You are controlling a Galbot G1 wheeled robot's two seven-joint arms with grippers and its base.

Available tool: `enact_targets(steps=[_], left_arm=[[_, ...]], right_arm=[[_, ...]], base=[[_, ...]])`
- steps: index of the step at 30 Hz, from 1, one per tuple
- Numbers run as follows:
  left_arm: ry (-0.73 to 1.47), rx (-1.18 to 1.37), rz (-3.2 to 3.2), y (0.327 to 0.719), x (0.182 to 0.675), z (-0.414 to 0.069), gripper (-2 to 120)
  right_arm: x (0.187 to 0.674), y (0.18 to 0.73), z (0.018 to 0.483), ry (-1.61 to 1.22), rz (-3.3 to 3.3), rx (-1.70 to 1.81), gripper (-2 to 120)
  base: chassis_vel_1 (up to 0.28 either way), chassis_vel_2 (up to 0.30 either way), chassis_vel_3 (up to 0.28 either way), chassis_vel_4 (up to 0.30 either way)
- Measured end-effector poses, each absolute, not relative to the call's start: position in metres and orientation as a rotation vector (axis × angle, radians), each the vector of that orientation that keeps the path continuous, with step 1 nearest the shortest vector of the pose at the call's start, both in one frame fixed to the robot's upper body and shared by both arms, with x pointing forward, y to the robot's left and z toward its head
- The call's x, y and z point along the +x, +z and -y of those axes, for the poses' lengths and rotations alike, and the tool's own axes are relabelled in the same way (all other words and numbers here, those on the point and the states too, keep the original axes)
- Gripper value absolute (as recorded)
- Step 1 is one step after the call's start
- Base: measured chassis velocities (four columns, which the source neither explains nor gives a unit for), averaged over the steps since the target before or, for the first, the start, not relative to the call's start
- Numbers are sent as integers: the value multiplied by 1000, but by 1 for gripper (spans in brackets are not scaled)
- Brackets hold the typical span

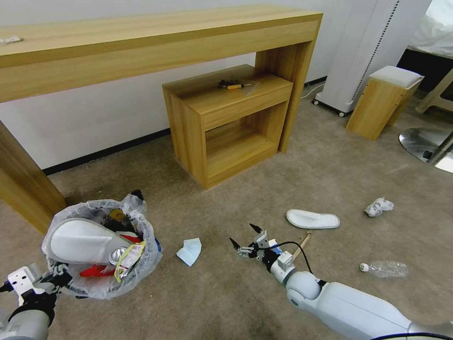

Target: Pick up the trash bin and place the garbage on the floor into it.

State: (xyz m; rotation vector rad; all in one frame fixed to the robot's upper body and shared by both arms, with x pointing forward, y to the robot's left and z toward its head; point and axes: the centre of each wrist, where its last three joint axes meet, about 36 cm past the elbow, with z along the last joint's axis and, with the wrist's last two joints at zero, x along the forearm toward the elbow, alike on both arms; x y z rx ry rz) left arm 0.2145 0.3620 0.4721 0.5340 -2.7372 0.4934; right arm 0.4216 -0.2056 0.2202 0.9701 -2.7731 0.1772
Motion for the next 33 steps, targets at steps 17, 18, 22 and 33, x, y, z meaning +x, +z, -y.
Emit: enact_targets(steps=[17,18,22,33], left_arm=[[513,536,2732,472,215,-358,0],[513,536,2732,471,215,-358,0],[516,537,2729,471,214,-357,0],[520,535,2728,471,213,-356,0]], right_arm=[[413,175,184,204,2605,1121,100],[413,174,183,202,2604,1122,100],[414,171,168,167,2605,1129,100],[438,174,107,12,2622,1127,100]], base=[[0,0,0,0],[0,0,0,0],[0,0,0,0],[0,0,0,0]])
